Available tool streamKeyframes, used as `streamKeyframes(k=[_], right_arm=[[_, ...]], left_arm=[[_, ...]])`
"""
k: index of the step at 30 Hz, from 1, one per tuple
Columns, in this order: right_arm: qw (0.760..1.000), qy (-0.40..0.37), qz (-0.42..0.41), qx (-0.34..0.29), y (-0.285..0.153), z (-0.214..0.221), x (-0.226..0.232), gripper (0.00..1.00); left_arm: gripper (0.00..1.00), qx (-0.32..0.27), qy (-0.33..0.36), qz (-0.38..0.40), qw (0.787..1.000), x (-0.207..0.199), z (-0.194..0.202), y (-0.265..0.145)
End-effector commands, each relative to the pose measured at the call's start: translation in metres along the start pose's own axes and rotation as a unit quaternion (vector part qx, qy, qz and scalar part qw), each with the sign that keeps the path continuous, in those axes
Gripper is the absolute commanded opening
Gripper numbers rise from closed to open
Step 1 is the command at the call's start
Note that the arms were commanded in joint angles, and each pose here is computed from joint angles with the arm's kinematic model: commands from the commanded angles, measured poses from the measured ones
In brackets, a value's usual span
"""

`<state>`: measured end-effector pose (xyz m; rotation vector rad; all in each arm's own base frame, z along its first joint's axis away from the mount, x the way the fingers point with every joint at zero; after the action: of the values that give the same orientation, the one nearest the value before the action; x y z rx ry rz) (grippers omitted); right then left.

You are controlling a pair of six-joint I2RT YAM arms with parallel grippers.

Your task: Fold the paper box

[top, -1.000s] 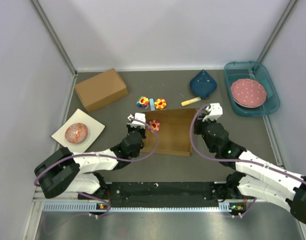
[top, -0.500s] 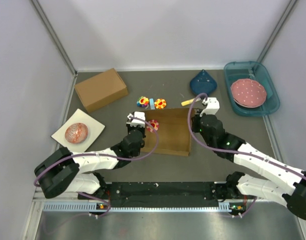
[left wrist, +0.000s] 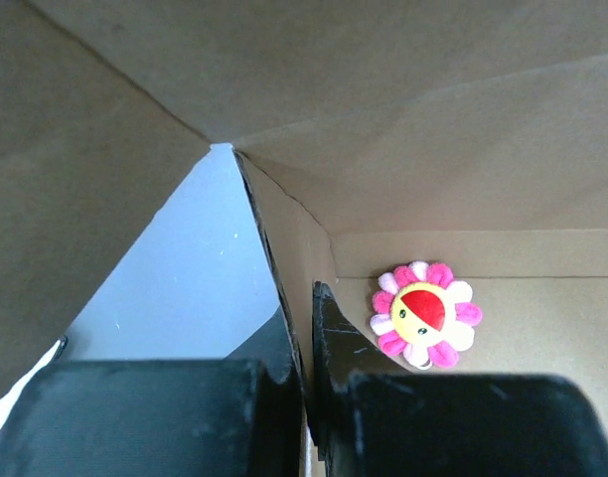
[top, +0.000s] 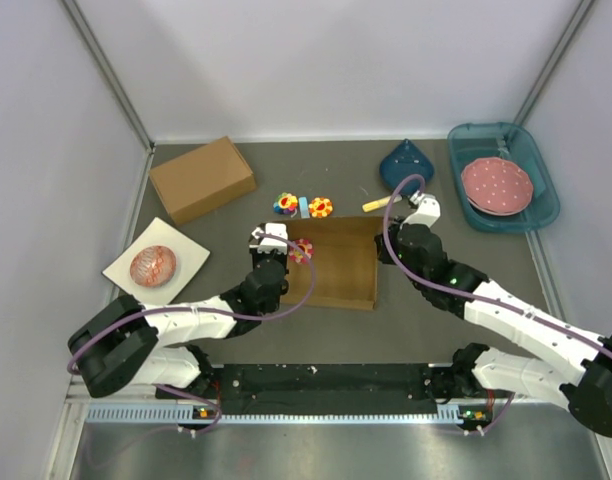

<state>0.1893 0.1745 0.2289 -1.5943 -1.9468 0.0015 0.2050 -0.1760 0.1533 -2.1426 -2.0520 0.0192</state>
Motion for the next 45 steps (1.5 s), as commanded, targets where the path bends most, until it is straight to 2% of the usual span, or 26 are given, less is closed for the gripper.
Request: streamKeyframes(k=[1, 3, 4, 7, 10, 18, 21, 24, 34, 38, 45], right_arm=[[0.994, -0.016, -0.072, 0.077, -0.009, 0.014, 0.013, 0.15], [0.995, -0.034, -0.058, 0.069, -0.008, 0.017, 0.006, 0.24], [0.996, -0.052, -0.043, 0.063, -0.006, 0.02, -0.001, 0.32], [0.995, -0.079, -0.031, 0.045, -0.003, 0.024, -0.01, 0.45], [0.994, -0.1, -0.015, 0.029, 0.002, 0.026, -0.016, 0.49], [0.987, -0.155, 0.036, -0.002, 0.019, 0.031, -0.027, 0.51], [0.985, -0.169, 0.041, -0.009, 0.026, 0.031, -0.028, 0.49], [0.983, -0.178, 0.05, -0.007, 0.034, 0.031, -0.031, 0.43], [0.989, -0.141, 0.032, 0.028, 0.036, 0.019, -0.019, 0.06], [0.991, -0.124, 0.013, 0.057, 0.03, 0.004, -0.006, 0.01], [0.988, -0.124, -0.004, 0.092, 0.018, -0.017, 0.009, 0.0]], left_arm=[[0.0, 0.049, 0.055, 0.075, 0.994, -0.006, 0.025, -0.011], [0.0, 0.049, 0.056, 0.075, 0.994, -0.007, 0.025, -0.01], [0.0, 0.049, 0.057, 0.075, 0.994, -0.007, 0.025, -0.01], [0.0, 0.049, 0.059, 0.077, 0.994, -0.007, 0.025, -0.01], [0.0, 0.049, 0.06, 0.078, 0.994, -0.007, 0.025, -0.01], [0.0, 0.049, 0.061, 0.081, 0.994, -0.008, 0.025, -0.009], [0.0, 0.05, 0.063, 0.082, 0.993, -0.008, 0.025, -0.01], [0.0, 0.05, 0.064, 0.08, 0.993, -0.007, 0.025, -0.009], [0.0, 0.049, 0.065, 0.075, 0.994, -0.006, 0.025, -0.009], [0.0, 0.055, 0.067, 0.061, 0.994, -0.008, 0.024, -0.006], [0.0, 0.072, 0.083, 0.062, 0.992, -0.017, 0.012, -0.001]])
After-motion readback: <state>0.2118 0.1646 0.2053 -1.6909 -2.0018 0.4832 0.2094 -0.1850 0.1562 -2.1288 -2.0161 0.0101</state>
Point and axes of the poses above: each gripper's point midway between its finger pads, its own y axis out along the fingers, its own x axis along the line the jaws close on, z = x × y, the point moved 10 cm from there along -y, back along the fingers, and after that the axes turned 2 degrees about y, right-handed, at the moved point
